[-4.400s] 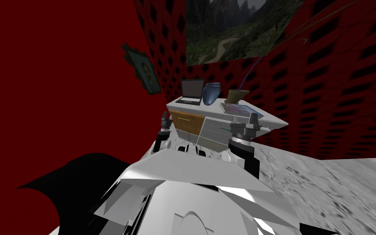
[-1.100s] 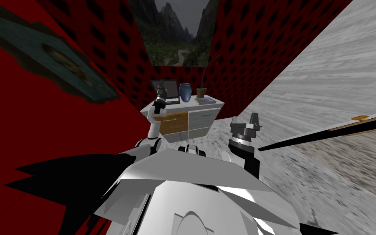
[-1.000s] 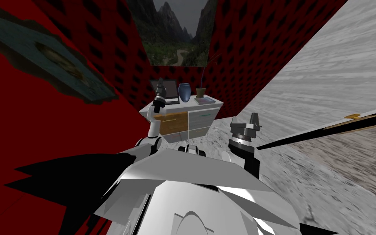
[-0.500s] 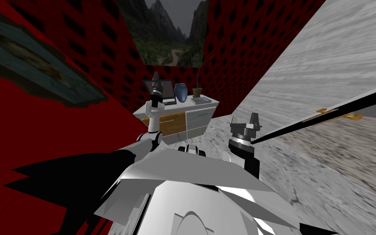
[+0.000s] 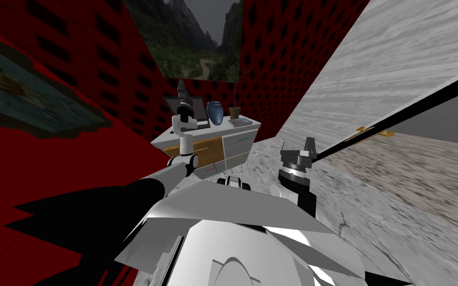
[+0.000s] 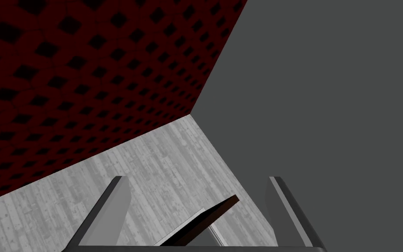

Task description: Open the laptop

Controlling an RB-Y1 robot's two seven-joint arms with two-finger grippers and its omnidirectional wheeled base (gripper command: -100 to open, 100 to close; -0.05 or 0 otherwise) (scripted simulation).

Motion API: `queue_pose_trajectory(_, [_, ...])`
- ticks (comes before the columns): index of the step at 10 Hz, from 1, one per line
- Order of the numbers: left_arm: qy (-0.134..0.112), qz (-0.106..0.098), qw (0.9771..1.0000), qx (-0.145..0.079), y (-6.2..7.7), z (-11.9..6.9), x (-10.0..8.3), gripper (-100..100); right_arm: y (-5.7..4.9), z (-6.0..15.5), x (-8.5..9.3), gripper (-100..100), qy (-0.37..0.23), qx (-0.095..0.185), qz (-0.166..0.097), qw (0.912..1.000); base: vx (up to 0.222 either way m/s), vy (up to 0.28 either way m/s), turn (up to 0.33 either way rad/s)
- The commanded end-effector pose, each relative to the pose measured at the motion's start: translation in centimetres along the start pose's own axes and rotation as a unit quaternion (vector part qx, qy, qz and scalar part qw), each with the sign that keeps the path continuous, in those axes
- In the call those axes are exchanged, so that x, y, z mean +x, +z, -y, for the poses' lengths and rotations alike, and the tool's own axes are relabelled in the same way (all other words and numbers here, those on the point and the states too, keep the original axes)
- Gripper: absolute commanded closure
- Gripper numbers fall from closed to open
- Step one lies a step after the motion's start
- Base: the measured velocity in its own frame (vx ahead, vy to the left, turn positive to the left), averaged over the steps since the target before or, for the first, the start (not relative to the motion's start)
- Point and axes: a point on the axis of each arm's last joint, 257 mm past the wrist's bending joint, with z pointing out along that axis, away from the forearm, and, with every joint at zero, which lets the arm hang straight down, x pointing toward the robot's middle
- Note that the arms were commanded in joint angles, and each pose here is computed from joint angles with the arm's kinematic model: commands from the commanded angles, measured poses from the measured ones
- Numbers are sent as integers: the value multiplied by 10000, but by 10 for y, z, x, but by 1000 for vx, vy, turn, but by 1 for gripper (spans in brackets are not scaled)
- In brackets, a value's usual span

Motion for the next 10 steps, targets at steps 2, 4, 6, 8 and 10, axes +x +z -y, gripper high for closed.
queue_pose_trajectory(2, [-179, 385, 9989, -202, 22, 4, -27, -100, 0, 0, 0, 0, 0, 0, 0, 10000, 19, 17, -161])
queue_pose_trajectory(4, [-296, 632, 9968, -378, 32, 1, -46, -100, 0, 0, 0, 0, 0, 0, 0, 10000, 21, 9, -131])
queue_pose_trajectory(6, [-428, 871, 9937, -564, 41, -4, -63, -100, 0, 0, 0, 0, 0, 0, 0, 10000, 25, 11, -119])
queue_pose_trajectory(8, [-570, 1101, 9894, -759, 47, -10, -80, -100, 0, 0, 0, 0, 0, 0, 0, 10000, 27, 19, -131])
queue_pose_trajectory(10, [-856, 1497, 9789, -1092, 55, -23, -108, -100, 0, 0, 0, 0, -1, 0, 0, 10000, 44, 26, -180])
